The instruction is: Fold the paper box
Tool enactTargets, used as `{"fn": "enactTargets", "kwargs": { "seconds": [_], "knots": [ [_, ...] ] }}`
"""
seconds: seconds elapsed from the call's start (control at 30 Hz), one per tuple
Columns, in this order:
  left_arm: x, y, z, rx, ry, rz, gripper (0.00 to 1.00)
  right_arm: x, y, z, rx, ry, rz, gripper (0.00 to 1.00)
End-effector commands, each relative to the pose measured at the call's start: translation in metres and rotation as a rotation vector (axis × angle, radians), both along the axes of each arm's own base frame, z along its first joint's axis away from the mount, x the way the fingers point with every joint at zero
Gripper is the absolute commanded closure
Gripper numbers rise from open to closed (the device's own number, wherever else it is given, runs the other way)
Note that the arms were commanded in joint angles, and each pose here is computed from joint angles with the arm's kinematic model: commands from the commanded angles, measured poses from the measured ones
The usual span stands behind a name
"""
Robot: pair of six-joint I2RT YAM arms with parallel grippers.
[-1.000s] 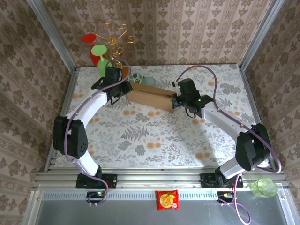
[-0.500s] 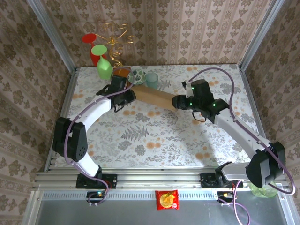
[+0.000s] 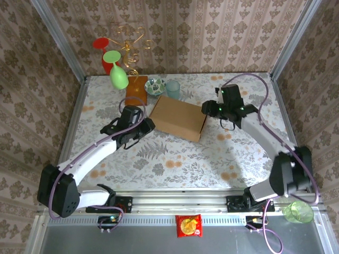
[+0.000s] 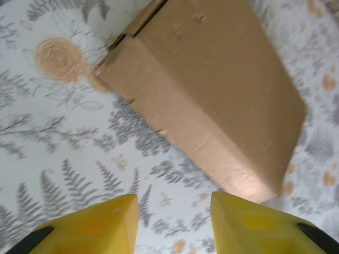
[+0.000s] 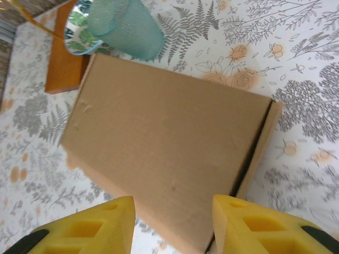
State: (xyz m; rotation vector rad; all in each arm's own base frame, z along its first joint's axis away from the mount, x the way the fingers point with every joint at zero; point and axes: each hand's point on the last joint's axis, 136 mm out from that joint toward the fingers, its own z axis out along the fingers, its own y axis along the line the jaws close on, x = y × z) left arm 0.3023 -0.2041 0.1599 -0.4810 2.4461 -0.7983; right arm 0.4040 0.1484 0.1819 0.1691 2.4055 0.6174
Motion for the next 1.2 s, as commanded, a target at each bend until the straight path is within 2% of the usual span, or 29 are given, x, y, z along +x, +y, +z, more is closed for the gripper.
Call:
{"fn": "enactTargets", "kwargs": {
  "seconds": [0.0,0.1,0.23,0.43,0.6,0.77,0.9,1.17],
  "knots": [
    [0.021,-0.018,0.0,-0.177,-0.042,0.085,0.58,0.037,0.003,-0.017,-0.002,0.04,-0.024,0.58],
    [0.033,-0.035,-0.017,-0.29,-0.043,0.15,0.57,0.075,0.006,-0.036,0.045,0.083,-0.066,0.58],
    [0.051,-0.057,-0.022,-0.362,-0.077,0.201,0.55,0.115,0.013,-0.063,0.125,0.147,-0.085,0.59],
    [0.065,-0.071,-0.054,-0.369,-0.039,0.235,0.54,0.132,0.039,-0.097,0.213,0.281,-0.03,0.61],
    [0.067,-0.081,-0.087,-0.422,0.028,0.255,0.54,0.117,0.059,-0.113,0.271,0.385,0.033,0.63],
    [0.068,-0.085,-0.099,-0.439,0.028,0.26,0.57,0.086,0.071,-0.117,0.278,0.45,0.105,0.66],
    [0.065,-0.092,-0.098,-0.489,0.033,0.246,0.61,0.057,0.072,-0.118,0.275,0.484,0.119,0.68],
    [0.036,-0.103,-0.079,-0.529,0.055,0.146,0.59,0.019,0.071,-0.114,0.304,0.517,0.085,0.69]
  ]
}}
